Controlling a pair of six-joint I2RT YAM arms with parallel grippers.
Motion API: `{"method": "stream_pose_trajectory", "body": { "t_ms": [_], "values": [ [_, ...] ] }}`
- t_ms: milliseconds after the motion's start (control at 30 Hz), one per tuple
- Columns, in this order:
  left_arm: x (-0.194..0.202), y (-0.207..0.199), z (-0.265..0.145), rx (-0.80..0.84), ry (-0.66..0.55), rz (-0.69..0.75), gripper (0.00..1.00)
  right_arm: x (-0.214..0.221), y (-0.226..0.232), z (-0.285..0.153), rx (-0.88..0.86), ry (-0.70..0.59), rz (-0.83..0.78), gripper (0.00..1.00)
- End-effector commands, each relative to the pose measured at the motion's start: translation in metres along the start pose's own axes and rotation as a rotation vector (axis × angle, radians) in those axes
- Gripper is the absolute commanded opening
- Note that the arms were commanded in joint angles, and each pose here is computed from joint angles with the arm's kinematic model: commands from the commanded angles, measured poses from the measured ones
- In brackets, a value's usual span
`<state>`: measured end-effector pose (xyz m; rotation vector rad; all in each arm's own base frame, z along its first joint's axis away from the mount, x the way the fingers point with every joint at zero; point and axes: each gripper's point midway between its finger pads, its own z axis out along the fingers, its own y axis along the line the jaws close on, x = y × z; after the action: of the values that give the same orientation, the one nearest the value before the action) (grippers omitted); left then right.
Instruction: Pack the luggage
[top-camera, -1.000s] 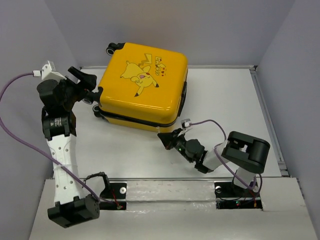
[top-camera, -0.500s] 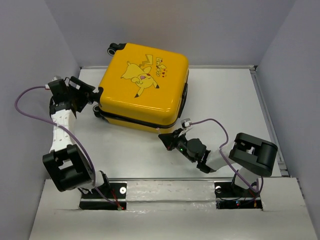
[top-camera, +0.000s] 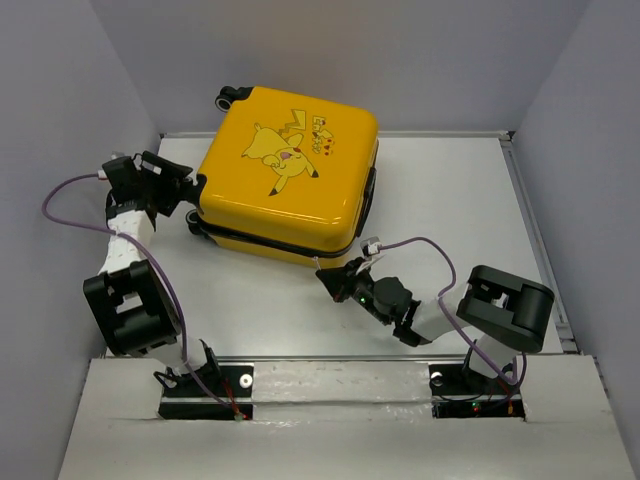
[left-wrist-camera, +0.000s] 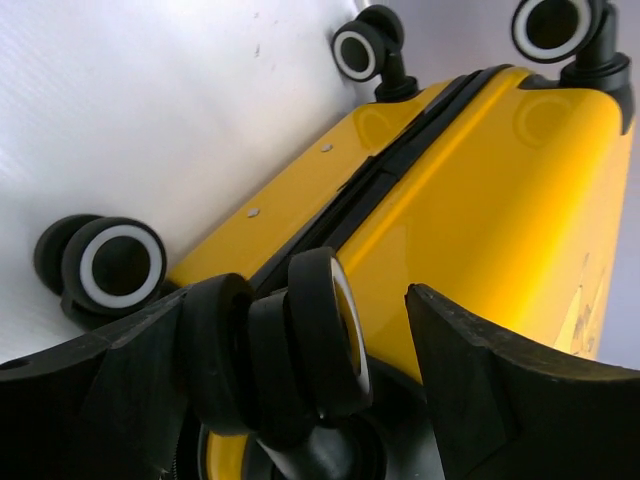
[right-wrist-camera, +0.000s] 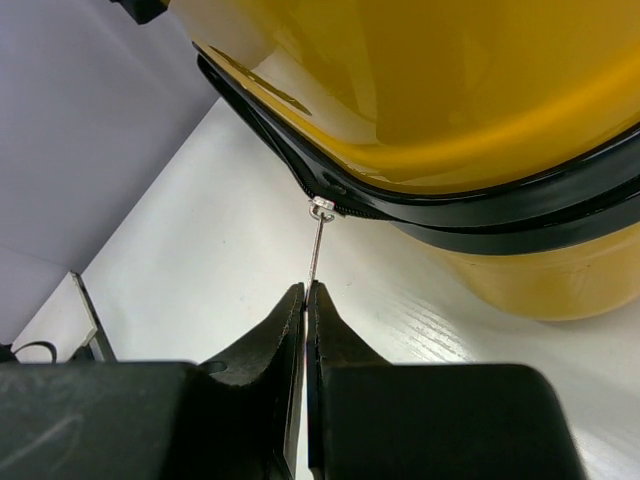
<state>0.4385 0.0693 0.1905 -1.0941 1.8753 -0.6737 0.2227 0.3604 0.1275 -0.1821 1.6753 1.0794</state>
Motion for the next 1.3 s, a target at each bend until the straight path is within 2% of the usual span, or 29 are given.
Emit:
{"method": "stream_pose_trajectory", "body": {
  "t_ms": [0,100,200,267,300,333,367,400,433,467,500,567,633,667,733,833,1000,1100,1133,1167,1267],
  "values": [
    [-0.007,-0.040,-0.004,0.168,-0.038,0.007,0.75,0.024,0.018,-0.012,-0.102,0.091,-0.009,0.07],
    [-0.005,-0.046,-0.003,0.194,-0.039,0.003,0.55,0.023,0.016,-0.015,-0.091,0.091,-0.012,0.07],
    [-0.002,-0.047,-0.002,0.208,-0.040,-0.010,0.45,0.022,0.013,-0.018,-0.079,0.093,-0.011,0.07],
    [0.000,-0.048,-0.004,0.225,-0.045,-0.007,0.26,0.020,0.011,-0.020,-0.063,0.095,-0.011,0.09],
    [-0.001,-0.049,-0.005,0.235,-0.053,-0.001,0.12,0.020,0.010,-0.021,-0.054,0.100,-0.009,0.13],
    [-0.001,-0.049,-0.006,0.235,-0.058,0.003,0.06,0.020,0.008,-0.022,-0.039,0.108,-0.011,0.19],
    [0.001,-0.047,-0.008,0.235,-0.061,0.010,0.06,0.019,0.005,-0.025,-0.010,0.129,-0.020,0.25],
    [0.000,-0.047,-0.010,0.237,-0.077,0.020,0.06,0.016,0.005,-0.026,-0.001,0.134,-0.027,0.41],
    [0.000,-0.050,-0.016,0.252,-0.091,0.026,0.06,0.014,0.005,-0.027,0.011,0.145,-0.036,0.48],
    [0.009,-0.042,-0.015,0.238,-0.082,0.021,0.06,0.024,-0.007,-0.034,0.071,0.213,-0.066,0.55],
    [0.010,-0.042,-0.019,0.247,-0.100,0.013,0.06,0.009,-0.002,-0.036,0.078,0.194,-0.068,0.65],
    [0.028,-0.037,-0.026,0.256,-0.091,0.010,0.06,0.006,-0.017,-0.047,0.162,0.242,-0.094,0.72],
    [0.041,-0.037,-0.031,0.263,-0.096,0.015,0.06,-0.019,-0.012,-0.055,0.148,0.213,-0.086,0.72],
    [0.059,-0.037,-0.037,0.270,-0.078,0.027,0.06,-0.023,-0.025,-0.061,0.186,0.232,-0.086,0.71],
    [0.073,-0.034,-0.049,0.280,-0.088,0.032,0.06,-0.058,-0.037,-0.068,0.222,0.155,-0.066,0.69],
    [0.089,-0.038,-0.065,0.312,-0.093,0.060,0.06,-0.084,-0.051,-0.076,0.241,0.128,-0.074,0.67],
    [0.116,-0.026,-0.086,0.336,-0.062,0.081,0.06,-0.129,-0.056,-0.070,0.248,0.088,-0.137,0.78],
    [0.141,-0.033,-0.114,0.383,-0.047,0.130,0.06,-0.156,-0.068,-0.065,0.240,0.079,-0.142,0.78],
    [0.137,-0.035,-0.120,0.391,-0.068,0.134,0.06,-0.163,-0.070,-0.063,0.231,0.078,-0.139,0.78],
    [0.157,-0.036,-0.125,0.406,-0.023,0.156,0.06,-0.162,-0.072,-0.058,0.212,0.103,-0.128,0.77],
    [0.180,-0.026,-0.138,0.416,0.015,0.176,0.06,-0.187,-0.078,-0.050,0.204,0.086,-0.134,0.76]
  ]
}}
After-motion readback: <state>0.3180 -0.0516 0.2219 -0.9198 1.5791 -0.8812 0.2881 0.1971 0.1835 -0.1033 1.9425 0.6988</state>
